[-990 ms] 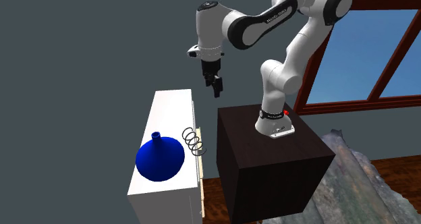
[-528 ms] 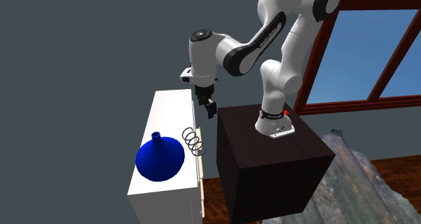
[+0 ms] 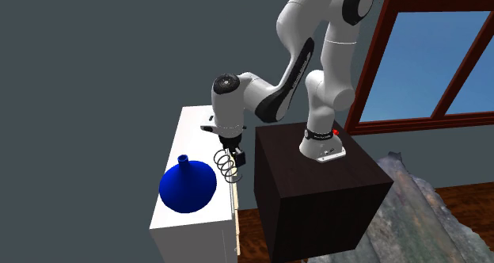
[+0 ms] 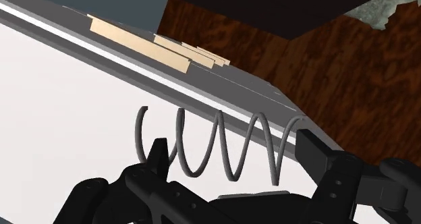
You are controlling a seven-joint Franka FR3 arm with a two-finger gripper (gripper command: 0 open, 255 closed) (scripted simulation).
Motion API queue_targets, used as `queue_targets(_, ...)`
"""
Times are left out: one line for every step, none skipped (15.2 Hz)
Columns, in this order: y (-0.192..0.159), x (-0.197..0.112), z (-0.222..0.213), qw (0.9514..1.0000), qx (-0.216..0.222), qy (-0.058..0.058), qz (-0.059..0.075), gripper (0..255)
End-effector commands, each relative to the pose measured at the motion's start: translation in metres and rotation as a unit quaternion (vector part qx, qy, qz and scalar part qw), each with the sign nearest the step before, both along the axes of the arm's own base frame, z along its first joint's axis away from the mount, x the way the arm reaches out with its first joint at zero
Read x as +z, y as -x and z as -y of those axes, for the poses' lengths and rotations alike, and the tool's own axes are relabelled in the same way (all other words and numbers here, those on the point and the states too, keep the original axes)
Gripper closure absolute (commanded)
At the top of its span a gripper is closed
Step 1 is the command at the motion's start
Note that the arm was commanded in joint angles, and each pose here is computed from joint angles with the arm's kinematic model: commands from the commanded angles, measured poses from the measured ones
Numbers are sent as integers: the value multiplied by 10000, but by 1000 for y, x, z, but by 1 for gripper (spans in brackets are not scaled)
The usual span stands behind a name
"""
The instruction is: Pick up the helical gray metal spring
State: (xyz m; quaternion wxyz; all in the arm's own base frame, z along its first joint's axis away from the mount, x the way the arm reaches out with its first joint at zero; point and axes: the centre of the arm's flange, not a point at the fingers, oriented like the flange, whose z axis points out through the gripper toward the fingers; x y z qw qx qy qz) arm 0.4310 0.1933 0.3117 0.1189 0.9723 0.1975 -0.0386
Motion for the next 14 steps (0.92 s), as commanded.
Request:
queue_targets(-3,-16,-7,10000,57,38,10,0)
queue_targets(-3,-21,-7,10000,57,38,10,0)
queue_targets(-3,-26,-7,10000,57,38,10,0)
queue_targets(-3,-31,-7,10000,57,38,10,0)
queue_targets(-3,-37,-7,10000,57,38,10,0)
queue_targets(-3,-42,-7,10000,57,38,10,0)
queue_targets(-3,-47,-7,10000,57,38,10,0)
queue_targets(-3,-50,-7,10000,57,38,10,0)
queue_targets(-3,-50,-7,10000,57,38,10,0)
queue_targets(-3,-50,-7,10000,57,38,10,0)
queue_targets(-4,-50,-6,10000,58,37,10,255)
queue_targets(-2,-51,-8,10000,58,36,9,255)
queue_targets(-2,-50,-8,10000,57,37,9,255)
queue_targets(-6,-54,-3,10000,56,34,7,255)
